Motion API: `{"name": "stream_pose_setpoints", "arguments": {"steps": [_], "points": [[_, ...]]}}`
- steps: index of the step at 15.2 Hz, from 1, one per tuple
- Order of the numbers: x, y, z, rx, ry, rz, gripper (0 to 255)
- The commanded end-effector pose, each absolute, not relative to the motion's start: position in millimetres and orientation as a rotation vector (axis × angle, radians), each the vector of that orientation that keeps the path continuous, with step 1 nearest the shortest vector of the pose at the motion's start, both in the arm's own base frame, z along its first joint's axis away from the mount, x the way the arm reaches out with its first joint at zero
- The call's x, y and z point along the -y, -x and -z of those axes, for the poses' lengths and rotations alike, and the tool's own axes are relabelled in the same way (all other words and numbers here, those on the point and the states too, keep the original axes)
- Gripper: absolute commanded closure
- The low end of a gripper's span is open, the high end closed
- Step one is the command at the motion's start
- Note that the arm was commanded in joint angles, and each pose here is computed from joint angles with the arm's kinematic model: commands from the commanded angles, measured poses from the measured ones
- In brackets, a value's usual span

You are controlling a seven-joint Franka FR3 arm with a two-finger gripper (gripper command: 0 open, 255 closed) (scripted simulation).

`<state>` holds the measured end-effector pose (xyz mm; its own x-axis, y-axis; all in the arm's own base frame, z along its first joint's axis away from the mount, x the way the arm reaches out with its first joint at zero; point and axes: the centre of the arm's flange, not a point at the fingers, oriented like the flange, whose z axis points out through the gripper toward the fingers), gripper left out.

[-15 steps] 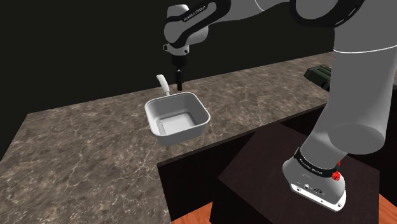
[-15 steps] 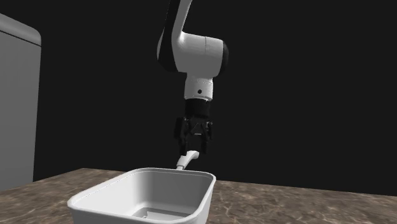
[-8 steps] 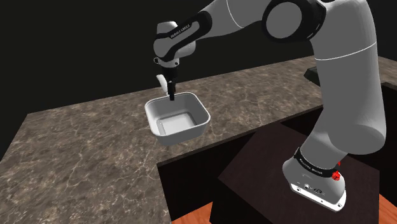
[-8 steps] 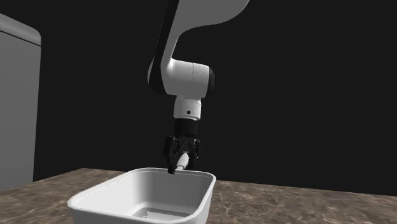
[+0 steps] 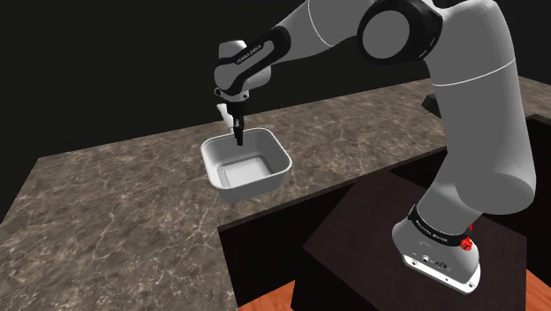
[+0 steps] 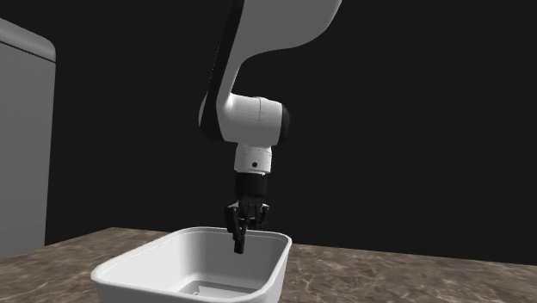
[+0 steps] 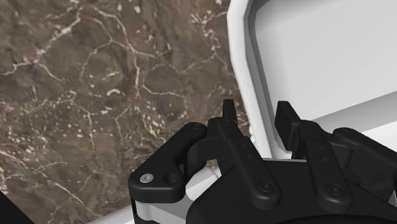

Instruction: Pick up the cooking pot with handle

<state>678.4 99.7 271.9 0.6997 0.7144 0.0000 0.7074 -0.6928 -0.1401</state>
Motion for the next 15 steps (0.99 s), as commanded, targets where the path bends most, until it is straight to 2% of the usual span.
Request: {"name": "stream_pose_setpoints", "arguments": {"steps": [1,8,15], "points": [[-100,-678,-271,1.167,2.775,-0.083,255],[-100,-679,-271,1.167,2.775,-0.082,255],[-100,-679,-308,1.167,2.775,-0.082,255]]}}
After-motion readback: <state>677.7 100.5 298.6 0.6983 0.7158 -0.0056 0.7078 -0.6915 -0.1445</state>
